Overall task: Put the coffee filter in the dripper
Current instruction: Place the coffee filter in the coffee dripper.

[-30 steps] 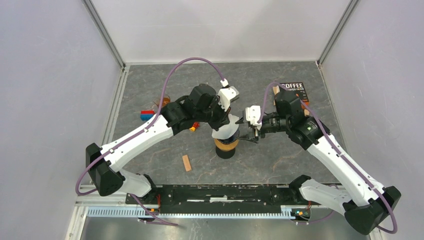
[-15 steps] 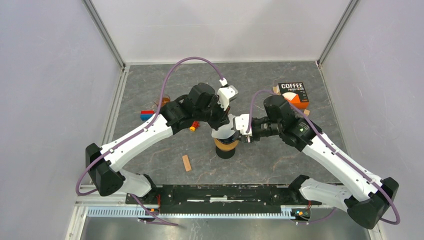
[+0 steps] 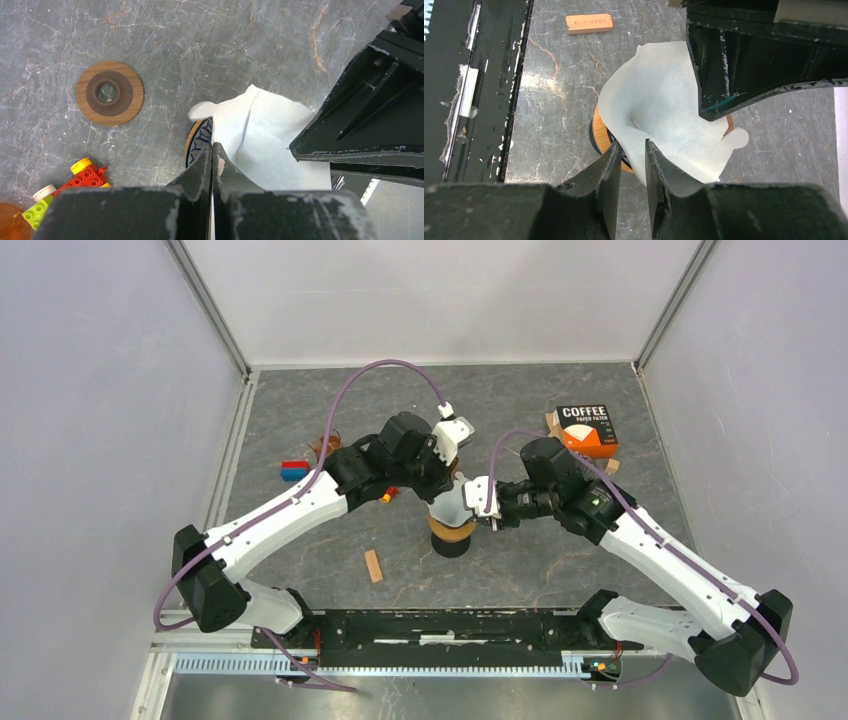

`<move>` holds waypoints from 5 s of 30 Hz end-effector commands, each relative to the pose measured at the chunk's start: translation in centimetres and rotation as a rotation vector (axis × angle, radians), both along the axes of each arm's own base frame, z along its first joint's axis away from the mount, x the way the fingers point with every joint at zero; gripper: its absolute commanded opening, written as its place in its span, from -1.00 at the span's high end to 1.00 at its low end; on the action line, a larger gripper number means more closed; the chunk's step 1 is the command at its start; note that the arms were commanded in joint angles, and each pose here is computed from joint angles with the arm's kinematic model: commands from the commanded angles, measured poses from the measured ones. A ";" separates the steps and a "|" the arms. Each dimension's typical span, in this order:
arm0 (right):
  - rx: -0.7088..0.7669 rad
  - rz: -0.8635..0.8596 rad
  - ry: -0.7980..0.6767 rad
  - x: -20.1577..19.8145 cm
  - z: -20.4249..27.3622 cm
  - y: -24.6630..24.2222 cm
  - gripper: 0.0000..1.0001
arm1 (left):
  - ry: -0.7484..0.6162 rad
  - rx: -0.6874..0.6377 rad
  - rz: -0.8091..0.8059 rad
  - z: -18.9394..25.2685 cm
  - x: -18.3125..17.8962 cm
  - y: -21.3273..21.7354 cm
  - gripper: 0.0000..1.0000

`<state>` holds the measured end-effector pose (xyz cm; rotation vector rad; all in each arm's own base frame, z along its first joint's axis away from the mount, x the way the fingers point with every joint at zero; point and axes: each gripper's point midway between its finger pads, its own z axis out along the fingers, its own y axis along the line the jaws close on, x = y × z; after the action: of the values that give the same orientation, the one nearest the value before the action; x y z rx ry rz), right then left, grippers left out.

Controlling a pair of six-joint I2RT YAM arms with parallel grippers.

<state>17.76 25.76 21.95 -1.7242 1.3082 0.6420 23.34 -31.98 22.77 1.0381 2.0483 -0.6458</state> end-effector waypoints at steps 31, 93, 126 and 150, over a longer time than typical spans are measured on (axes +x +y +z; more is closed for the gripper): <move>0.029 0.038 -0.018 -0.1 3.8 0.9 -0.03 | -0.190 0.005 -0.027 2.7 1.9 0.6 0.71; 0.008 0.016 -0.027 -0.1 3.0 0.1 -0.30 | -0.218 0.003 -0.156 3.9 -0.3 1.0 0.09; -0.022 0.034 0.005 0.1 1.4 0.5 0.84 | -0.192 0.034 -0.158 1.5 -1.0 2.1 0.95; -0.050 0.028 0.030 -0.1 -0.7 0.1 1.00 | -0.197 0.066 -0.171 0.0 -0.9 2.2 0.96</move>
<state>17.67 25.80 21.51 -1.7758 1.3528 0.6577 22.05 -29.78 21.86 1.2624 1.9038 -0.5576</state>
